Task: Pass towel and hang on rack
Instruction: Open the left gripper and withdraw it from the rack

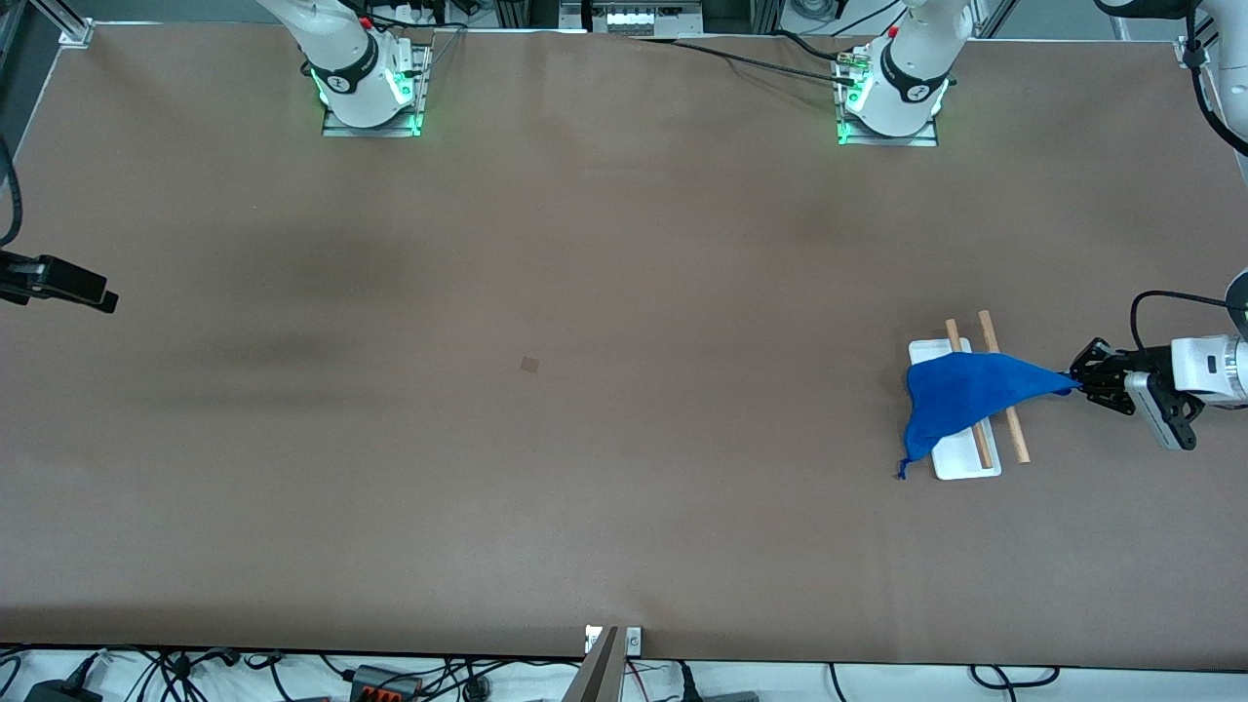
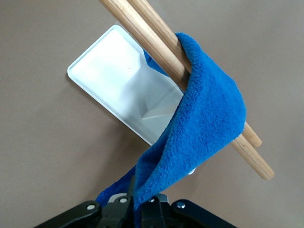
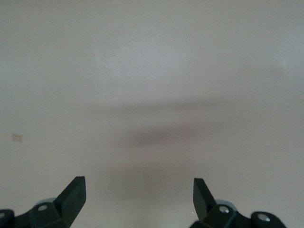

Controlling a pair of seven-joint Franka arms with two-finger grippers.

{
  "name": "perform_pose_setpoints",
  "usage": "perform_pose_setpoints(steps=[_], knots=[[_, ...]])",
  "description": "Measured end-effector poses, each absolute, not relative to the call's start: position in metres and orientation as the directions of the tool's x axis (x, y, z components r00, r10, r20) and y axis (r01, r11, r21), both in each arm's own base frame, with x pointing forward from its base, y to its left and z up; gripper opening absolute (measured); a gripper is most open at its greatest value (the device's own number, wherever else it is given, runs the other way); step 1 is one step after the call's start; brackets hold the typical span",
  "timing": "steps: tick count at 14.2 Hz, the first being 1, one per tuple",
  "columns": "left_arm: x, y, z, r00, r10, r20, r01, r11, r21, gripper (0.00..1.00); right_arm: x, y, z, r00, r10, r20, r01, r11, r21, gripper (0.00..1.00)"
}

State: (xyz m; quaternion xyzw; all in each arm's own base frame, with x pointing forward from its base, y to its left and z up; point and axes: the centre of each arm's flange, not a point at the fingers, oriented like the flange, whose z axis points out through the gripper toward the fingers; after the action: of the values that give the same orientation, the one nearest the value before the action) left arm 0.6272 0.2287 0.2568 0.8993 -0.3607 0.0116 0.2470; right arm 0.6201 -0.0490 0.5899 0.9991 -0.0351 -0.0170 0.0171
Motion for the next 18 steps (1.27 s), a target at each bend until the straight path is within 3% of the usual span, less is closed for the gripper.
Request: perform_pose_setpoints(steps=[2, 6, 11, 15, 18], knots=[[0.627, 0.228, 0.253, 0.74, -0.643, 0.197, -0.652, -0.617, 0.441, 0.18, 0.611, -0.044, 0.587, 0.998, -0.061, -0.031, -0.059, -0.997, 0.043, 1.0], [0.626, 0.229, 0.247, 0.741, -0.643, 0.195, -0.65, -0.615, 0.446, 0.18, 0.595, -0.043, 0.576, 0.998, -0.053, -0.017, -0.052, -0.997, 0.053, 1.0], [0.62, 0.253, 0.254, 0.718, -0.657, 0.228, -0.68, -0.596, 0.427, 0.62, 0.565, -0.044, 0.567, 0.999, -0.05, -0.008, -0.05, -0.997, 0.053, 1.0], [0.624, 0.27, 0.301, 0.695, -0.675, 0.249, -0.701, -0.557, 0.445, 0.99, 0.561, -0.044, 0.574, 0.999, -0.049, 0.014, -0.05, -0.997, 0.052, 1.0], [0.627, 0.276, 0.359, 0.691, -0.681, 0.241, -0.703, -0.557, 0.442, 1.0, 0.562, -0.041, 0.576, 0.999, -0.044, 0.02, -0.045, -0.998, 0.052, 1.0]])
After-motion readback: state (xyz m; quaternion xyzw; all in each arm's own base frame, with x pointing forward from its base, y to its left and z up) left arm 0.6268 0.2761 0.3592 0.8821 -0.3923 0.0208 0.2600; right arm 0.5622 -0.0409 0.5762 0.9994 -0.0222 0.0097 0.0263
